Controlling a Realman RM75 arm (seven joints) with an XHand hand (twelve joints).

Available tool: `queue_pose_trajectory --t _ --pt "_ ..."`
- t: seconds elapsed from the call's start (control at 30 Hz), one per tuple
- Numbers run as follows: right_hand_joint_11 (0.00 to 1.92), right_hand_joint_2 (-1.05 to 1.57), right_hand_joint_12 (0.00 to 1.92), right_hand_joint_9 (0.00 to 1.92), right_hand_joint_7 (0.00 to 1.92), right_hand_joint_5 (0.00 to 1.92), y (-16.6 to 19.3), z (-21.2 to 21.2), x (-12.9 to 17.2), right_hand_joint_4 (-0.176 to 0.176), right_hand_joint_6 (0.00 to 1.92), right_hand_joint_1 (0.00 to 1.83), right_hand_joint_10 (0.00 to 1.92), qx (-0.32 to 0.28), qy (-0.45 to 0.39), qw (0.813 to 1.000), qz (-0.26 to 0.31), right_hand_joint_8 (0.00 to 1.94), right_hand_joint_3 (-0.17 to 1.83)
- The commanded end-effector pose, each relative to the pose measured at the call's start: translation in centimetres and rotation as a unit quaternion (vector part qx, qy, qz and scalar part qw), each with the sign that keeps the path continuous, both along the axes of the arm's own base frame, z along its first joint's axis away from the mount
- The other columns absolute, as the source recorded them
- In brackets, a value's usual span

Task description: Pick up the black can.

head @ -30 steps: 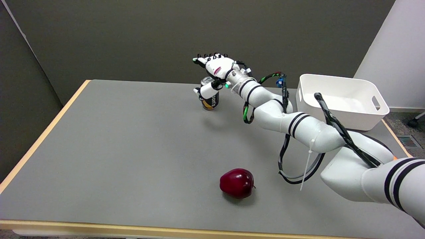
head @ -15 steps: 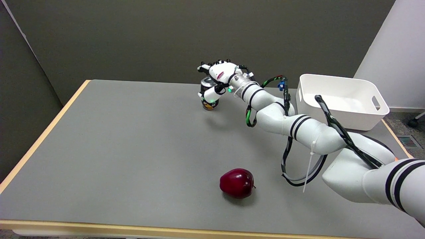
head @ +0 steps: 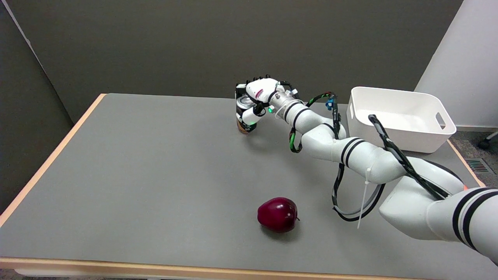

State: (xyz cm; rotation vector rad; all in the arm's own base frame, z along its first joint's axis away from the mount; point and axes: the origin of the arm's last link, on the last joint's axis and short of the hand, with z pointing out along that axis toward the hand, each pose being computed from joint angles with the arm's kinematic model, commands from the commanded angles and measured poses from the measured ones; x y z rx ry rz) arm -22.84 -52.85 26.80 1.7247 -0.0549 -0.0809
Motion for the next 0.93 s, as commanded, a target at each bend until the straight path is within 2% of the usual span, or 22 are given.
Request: queue_pose_trajectory --t 0.03,0.07,0.1,0.13,0.17,0.23,0.4,0.47,0.6,0.7,0.83,0.93 --pt "0.37 0.80 1.44 0.66 0.73 0.45 0.3 0.0 -0.1 0.148 1.10 0.78 1.22 0.015 0.047 0.999 0.016 1.04 0.85" --pt "0.38 0.98 1.48 0.68 0.78 0.49 0.2 0.0 0.3 0.024 1.31 0.96 1.25 0.017 0.050 0.998 0.025 1.20 0.55" --pt "0.38 1.11 1.50 0.70 0.82 0.52 0.2 0.0 0.7 -0.070 1.47 1.10 1.28 0.018 0.050 0.998 0.031 1.32 0.32" --pt "0.43 1.19 1.45 0.73 0.84 0.54 0.1 0.0 1.1 -0.122 1.54 1.17 1.25 0.019 0.050 0.998 0.038 1.37 0.18" --pt "0.51 1.21 1.36 0.75 0.84 0.54 0.1 0.0 1.7 -0.130 1.53 1.17 1.18 0.021 0.051 0.997 0.047 1.37 0.14" --pt "0.52 1.11 1.54 0.76 0.89 0.58 -0.1 0.1 3.2 -0.169 1.48 1.20 1.33 0.024 0.049 0.996 0.066 1.37 0.30" --pt "0.52 1.04 1.70 0.81 0.87 0.63 -0.1 0.4 7.0 -0.176 1.43 1.21 1.42 0.031 0.052 0.991 0.118 1.44 0.43" --pt "0.52 1.10 1.73 0.82 0.74 0.69 0.1 0.7 8.8 -0.176 1.46 1.19 1.42 0.032 0.058 0.988 0.142 1.48 0.35" --pt "0.52 1.06 1.75 0.84 0.75 0.69 0.6 2.2 12.0 -0.176 1.48 1.19 1.45 0.020 0.075 0.982 0.174 1.50 0.42" --pt "0.53 1.05 1.77 0.85 0.75 0.69 1.2 4.7 14.1 -0.176 1.48 1.19 1.48 -0.009 0.108 0.976 0.190 1.50 0.44" --pt "0.56 1.05 1.78 0.86 0.75 0.70 2.4 9.1 15.2 -0.176 1.47 1.19 1.50 -0.065 0.151 0.969 0.186 1.50 0.45" --pt "0.58 1.04 1.78 0.86 0.75 0.70 4.7 14.1 15.2 -0.176 1.48 1.19 1.51 -0.123 0.116 0.967 0.188 1.50 0.46"
